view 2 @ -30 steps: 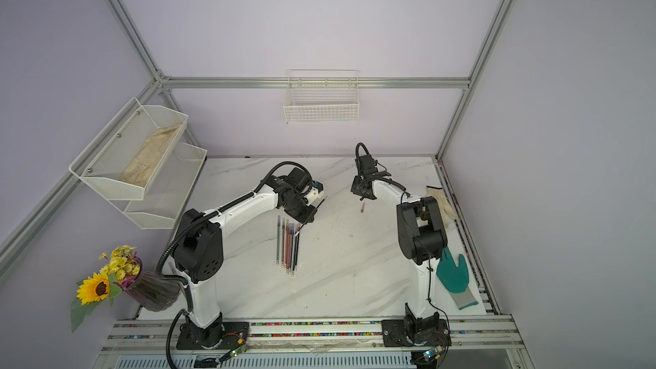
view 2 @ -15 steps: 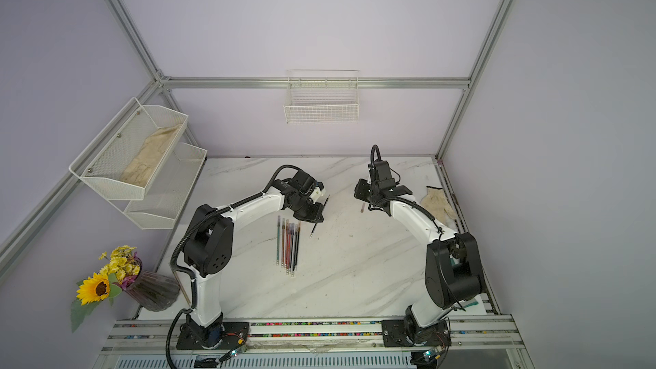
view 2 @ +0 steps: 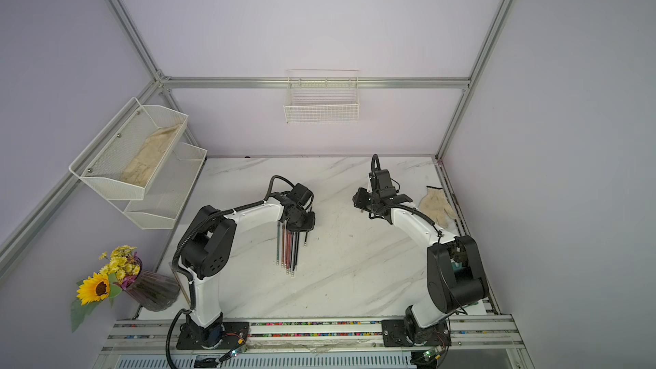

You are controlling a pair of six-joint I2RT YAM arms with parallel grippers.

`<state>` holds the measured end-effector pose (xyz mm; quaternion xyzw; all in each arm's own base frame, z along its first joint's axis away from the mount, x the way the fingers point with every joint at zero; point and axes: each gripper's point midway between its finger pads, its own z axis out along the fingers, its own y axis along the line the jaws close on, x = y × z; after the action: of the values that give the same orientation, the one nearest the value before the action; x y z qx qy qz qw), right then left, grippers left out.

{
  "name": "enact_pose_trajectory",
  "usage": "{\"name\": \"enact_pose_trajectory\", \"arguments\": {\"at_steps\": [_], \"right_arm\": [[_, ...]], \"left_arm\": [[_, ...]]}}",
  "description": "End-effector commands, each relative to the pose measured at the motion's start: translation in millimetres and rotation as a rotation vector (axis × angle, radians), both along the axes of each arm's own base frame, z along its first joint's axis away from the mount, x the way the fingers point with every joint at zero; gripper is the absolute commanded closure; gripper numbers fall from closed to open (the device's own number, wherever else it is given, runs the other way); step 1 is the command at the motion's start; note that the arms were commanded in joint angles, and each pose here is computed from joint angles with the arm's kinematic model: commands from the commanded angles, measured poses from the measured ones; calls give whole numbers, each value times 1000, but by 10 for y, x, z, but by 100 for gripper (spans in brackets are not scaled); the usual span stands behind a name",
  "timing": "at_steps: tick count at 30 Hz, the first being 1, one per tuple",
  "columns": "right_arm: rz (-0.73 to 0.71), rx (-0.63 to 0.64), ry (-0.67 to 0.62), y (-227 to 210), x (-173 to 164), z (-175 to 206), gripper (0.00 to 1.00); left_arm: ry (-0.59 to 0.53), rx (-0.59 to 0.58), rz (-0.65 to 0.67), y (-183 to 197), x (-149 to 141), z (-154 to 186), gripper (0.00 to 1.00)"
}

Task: Remove the protective cover of the pencils
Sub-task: Place the pencil at the center of the board.

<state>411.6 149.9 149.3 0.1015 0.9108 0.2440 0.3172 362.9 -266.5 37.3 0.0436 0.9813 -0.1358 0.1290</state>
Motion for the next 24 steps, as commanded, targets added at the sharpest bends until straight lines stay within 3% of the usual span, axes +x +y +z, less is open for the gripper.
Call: {"name": "enact_pose_trajectory", "arguments": {"at_steps": [1,3,6,17,24], "right_arm": [[23,11,-32,59,4,76,65],[23,10,-29,53,-14,75,65],[24,13,-36,48,-41,116,65],[40,49,-42,91,-144,101,65],[92,91,34,281,-263,-265,66]], "left_arm": [[-38,21,38,73,14,25,84],[-38,27,41,84,12,10,75],[-43,39,41,109,19,1,69],[-74,46,36,115,62,98,68],[-193,-42,9,72,40,682,66]]}}
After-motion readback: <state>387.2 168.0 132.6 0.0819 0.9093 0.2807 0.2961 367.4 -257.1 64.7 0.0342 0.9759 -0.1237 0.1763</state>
